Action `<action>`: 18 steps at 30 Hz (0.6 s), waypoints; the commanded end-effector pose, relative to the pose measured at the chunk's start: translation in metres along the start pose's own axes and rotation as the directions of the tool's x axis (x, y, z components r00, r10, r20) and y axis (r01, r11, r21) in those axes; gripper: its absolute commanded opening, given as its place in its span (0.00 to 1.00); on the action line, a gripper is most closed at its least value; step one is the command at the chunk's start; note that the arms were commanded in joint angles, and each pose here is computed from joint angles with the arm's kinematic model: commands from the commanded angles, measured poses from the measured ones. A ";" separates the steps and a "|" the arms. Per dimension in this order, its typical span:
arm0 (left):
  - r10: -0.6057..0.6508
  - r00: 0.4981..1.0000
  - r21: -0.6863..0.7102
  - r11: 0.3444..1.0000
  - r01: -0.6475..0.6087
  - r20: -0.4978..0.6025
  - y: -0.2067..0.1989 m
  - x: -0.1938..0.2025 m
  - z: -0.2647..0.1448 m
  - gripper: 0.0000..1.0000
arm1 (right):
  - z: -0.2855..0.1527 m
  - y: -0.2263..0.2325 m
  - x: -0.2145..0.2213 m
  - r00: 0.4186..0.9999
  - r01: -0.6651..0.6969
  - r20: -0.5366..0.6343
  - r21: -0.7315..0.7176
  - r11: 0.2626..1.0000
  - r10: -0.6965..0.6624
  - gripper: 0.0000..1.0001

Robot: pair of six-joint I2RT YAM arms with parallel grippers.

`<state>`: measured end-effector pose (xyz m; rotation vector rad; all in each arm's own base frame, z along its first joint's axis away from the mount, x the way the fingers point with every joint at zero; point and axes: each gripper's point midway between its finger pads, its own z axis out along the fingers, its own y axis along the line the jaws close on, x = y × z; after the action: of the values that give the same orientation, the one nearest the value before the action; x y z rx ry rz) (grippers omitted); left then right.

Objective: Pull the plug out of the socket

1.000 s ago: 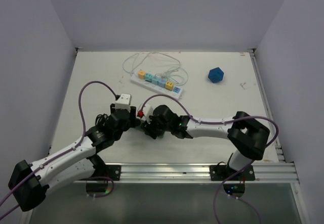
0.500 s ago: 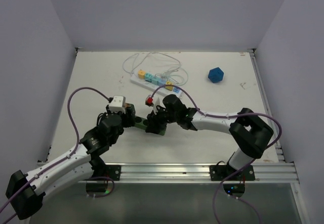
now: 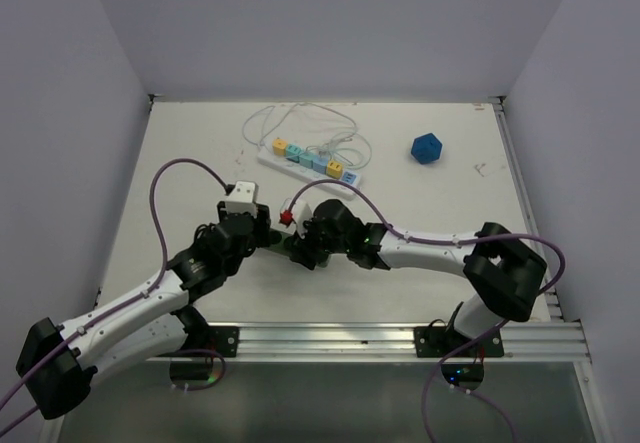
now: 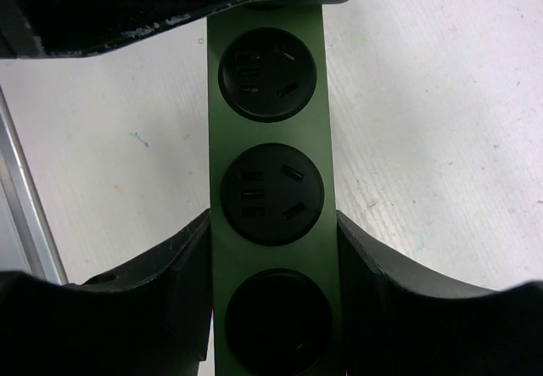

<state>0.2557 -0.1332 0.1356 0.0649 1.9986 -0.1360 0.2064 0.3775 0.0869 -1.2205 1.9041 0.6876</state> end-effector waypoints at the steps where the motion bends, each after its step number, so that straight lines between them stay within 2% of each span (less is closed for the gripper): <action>1: -0.099 0.983 -0.092 0.989 0.115 0.156 0.017 -0.044 -0.004 0.00 | -0.001 -0.001 -0.013 0.994 -0.106 0.021 -0.025 0.994 0.107 0.00; 4: -0.138 0.966 -0.017 0.989 0.146 0.220 0.013 -0.052 -0.012 0.00 | 0.003 -0.008 -0.015 0.956 -0.288 0.023 -0.090 0.953 0.291 0.00; 5: -0.168 0.950 0.012 0.985 0.171 0.263 0.013 -0.061 -0.018 0.00 | 0.003 -0.006 -0.013 0.948 -0.314 0.018 -0.117 0.942 0.319 0.00; 7: -0.173 0.946 0.022 0.985 0.173 0.273 0.013 -0.060 -0.020 0.00 | 0.002 -0.014 -0.018 0.936 -0.343 0.038 -0.126 0.931 0.350 0.00; 9: -0.164 0.952 0.015 0.986 0.165 0.257 0.013 -0.058 -0.019 0.00 | 0.002 -0.014 -0.019 0.939 -0.337 0.029 -0.130 0.933 0.343 0.00; 14: -0.122 0.975 -0.033 0.991 0.130 0.185 0.014 -0.044 -0.010 0.00 | 0.001 -0.009 -0.018 0.976 -0.203 0.053 -0.142 0.969 0.213 0.00; 18: -0.138 0.972 -0.020 0.989 0.144 0.193 0.011 -0.052 -0.012 0.00 | 0.006 -0.010 -0.017 0.984 -0.166 0.041 -0.107 0.980 0.171 0.00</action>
<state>0.2579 -0.1182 0.1479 -0.0230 1.9064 -0.1379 0.2136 0.3695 0.0725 -1.0627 2.0986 0.9190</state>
